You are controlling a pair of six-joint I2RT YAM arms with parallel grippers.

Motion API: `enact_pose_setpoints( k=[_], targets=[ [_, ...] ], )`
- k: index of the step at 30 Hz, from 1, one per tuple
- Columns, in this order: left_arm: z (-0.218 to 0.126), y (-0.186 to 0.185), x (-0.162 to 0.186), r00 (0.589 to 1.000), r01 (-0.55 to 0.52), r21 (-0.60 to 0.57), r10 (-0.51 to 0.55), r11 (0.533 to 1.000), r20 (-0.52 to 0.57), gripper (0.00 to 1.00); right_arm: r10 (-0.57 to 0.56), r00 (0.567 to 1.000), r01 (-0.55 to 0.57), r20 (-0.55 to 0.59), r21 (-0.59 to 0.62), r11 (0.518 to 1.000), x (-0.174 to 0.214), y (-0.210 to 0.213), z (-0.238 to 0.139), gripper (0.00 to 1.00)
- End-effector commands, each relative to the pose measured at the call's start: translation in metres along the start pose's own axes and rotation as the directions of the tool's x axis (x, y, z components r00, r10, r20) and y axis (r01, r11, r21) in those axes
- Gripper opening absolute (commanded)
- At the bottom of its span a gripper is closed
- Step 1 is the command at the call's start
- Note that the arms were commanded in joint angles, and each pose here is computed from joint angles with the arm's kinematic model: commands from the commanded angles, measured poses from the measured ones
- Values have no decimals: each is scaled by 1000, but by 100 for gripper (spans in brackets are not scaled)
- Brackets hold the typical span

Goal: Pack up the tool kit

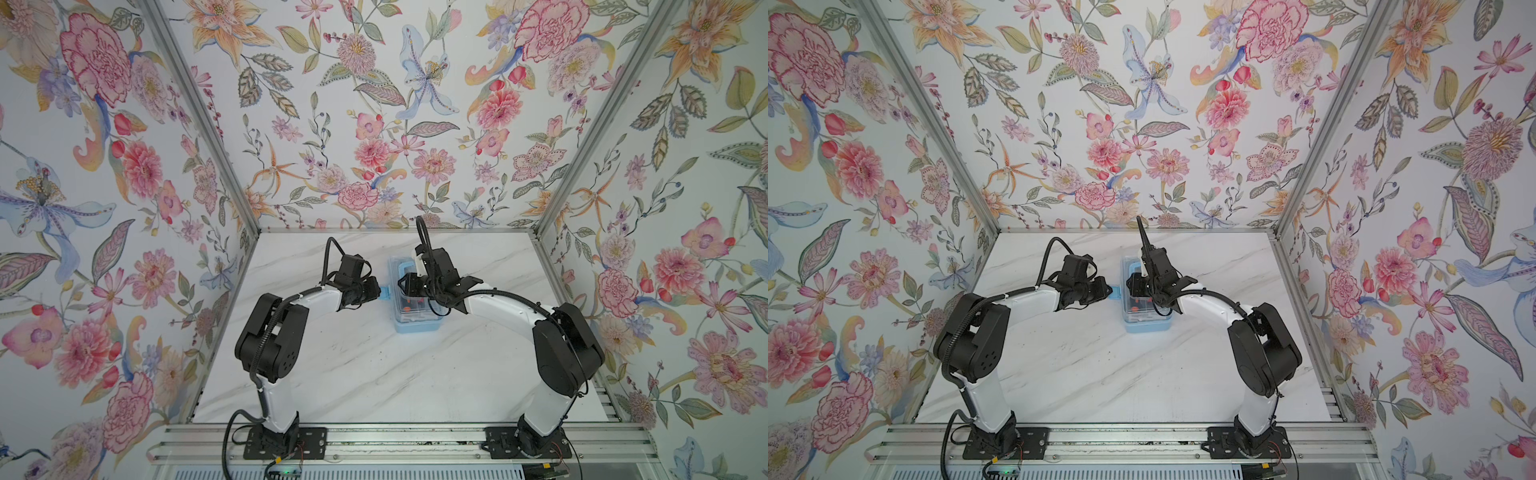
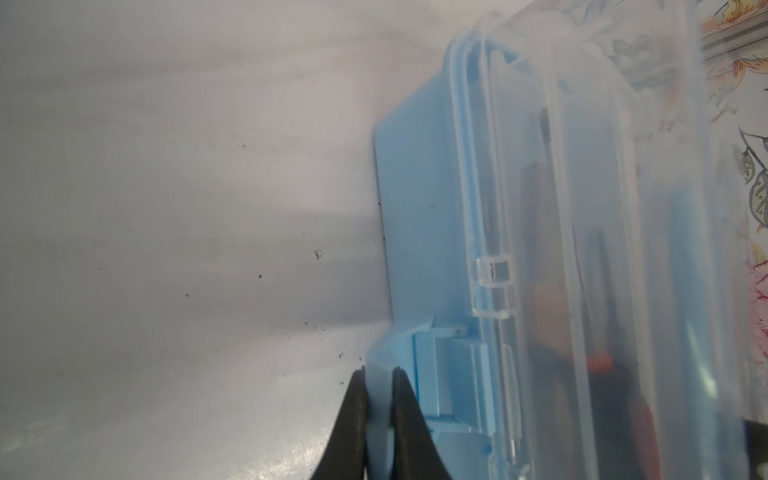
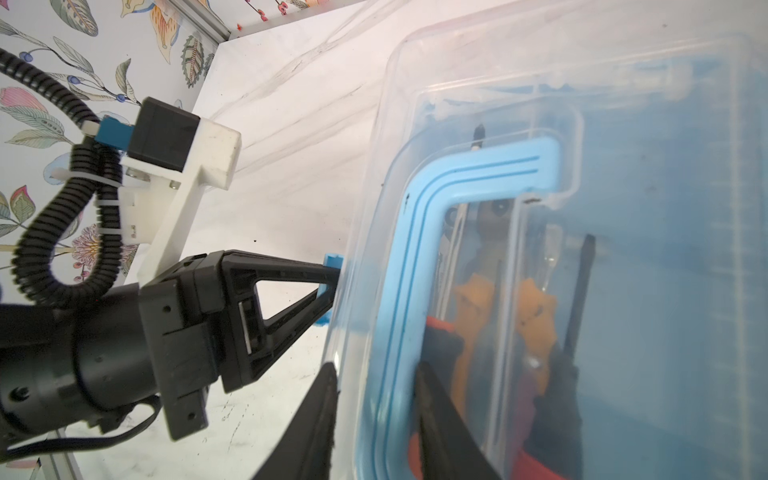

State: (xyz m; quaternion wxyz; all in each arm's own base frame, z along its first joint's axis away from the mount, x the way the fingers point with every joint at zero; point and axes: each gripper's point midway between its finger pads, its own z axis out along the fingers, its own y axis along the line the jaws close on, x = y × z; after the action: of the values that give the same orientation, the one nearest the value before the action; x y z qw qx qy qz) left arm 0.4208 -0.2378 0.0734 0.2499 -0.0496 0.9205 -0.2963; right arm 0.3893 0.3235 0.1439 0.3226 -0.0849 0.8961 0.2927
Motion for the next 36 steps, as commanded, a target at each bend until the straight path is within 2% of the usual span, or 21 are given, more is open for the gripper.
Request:
enact_pose_setpoints(
  k=[1, 9, 16, 30, 36],
  targets=[
    [-27, -47, -24, 995, -87, 126, 80, 988, 64, 8, 14, 990, -14, -140, -1, 1000, 43, -3, 16, 33],
    [-33, -51, -26, 995, -83, 138, 74, 987, 72, 9, 11, 991, -12, -135, -13, 1000, 39, 1, 18, 33],
    [-32, -64, -25, 996, -62, 216, 46, 974, 80, 22, 11, 990, -14, -139, -17, 1000, 40, 1, 19, 33],
    [-30, -80, -15, 997, -54, 300, 33, 953, 75, 24, 17, 989, -20, -148, -19, 1000, 42, 1, 22, 33],
    [-31, -81, -14, 997, -55, 307, 35, 950, 69, 32, 16, 989, -19, -147, -18, 1000, 42, 1, 22, 34]
  ],
)
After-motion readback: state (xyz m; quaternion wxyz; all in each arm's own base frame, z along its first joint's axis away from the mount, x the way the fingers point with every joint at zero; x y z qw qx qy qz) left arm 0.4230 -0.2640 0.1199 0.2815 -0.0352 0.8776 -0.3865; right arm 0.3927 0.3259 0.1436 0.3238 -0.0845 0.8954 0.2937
